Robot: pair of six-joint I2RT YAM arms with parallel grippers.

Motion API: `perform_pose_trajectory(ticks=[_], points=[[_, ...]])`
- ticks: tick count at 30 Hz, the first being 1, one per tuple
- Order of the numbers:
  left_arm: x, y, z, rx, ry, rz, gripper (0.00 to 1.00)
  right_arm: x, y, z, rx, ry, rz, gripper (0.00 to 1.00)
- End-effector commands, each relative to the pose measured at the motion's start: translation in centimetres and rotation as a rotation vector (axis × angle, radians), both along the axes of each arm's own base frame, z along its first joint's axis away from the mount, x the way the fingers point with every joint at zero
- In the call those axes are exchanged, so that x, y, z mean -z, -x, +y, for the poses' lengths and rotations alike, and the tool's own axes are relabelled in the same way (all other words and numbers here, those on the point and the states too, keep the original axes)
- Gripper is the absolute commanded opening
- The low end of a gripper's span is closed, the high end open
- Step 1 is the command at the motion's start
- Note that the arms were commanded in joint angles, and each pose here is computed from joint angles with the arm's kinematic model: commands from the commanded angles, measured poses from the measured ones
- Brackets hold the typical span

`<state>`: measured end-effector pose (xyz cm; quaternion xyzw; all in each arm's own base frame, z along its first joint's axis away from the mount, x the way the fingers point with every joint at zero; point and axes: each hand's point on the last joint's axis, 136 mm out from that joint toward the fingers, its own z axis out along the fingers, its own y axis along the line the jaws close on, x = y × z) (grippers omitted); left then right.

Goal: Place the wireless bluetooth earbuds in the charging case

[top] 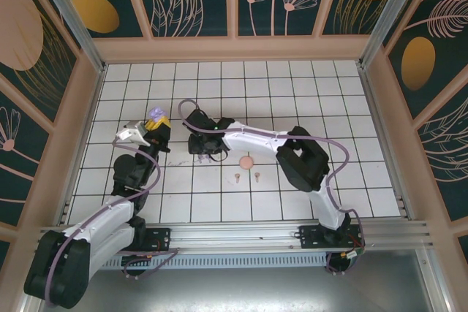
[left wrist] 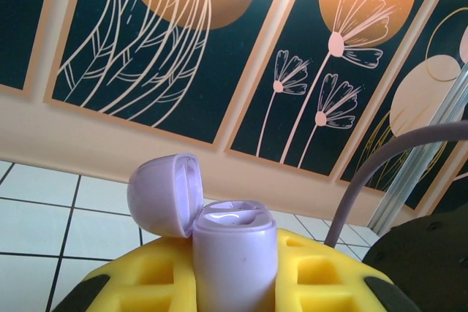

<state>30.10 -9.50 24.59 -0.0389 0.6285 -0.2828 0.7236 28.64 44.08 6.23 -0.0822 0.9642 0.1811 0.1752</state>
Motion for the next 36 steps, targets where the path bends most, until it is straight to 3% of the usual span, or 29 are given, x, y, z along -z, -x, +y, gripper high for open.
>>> perform_pose_trajectory(ticks=[1, 12, 36], points=[[-2.9, 0.3, 0.5, -0.007, 0.059, -0.084, 0.00, 1.0, 0.4, -0.5, 0.022, 0.082, 0.013, 0.46], [-3.4, 0.6, 1.3, -0.038, 0.079, -0.103, 0.00, 2.7, 0.7, -0.1, -0.007, 0.196, -0.021, 0.43], [-3.2, 0.7, 1.6, -0.050, 0.081, -0.104, 0.00, 5.0, 1.8, 0.5, -0.056, 0.272, -0.011, 0.36]])
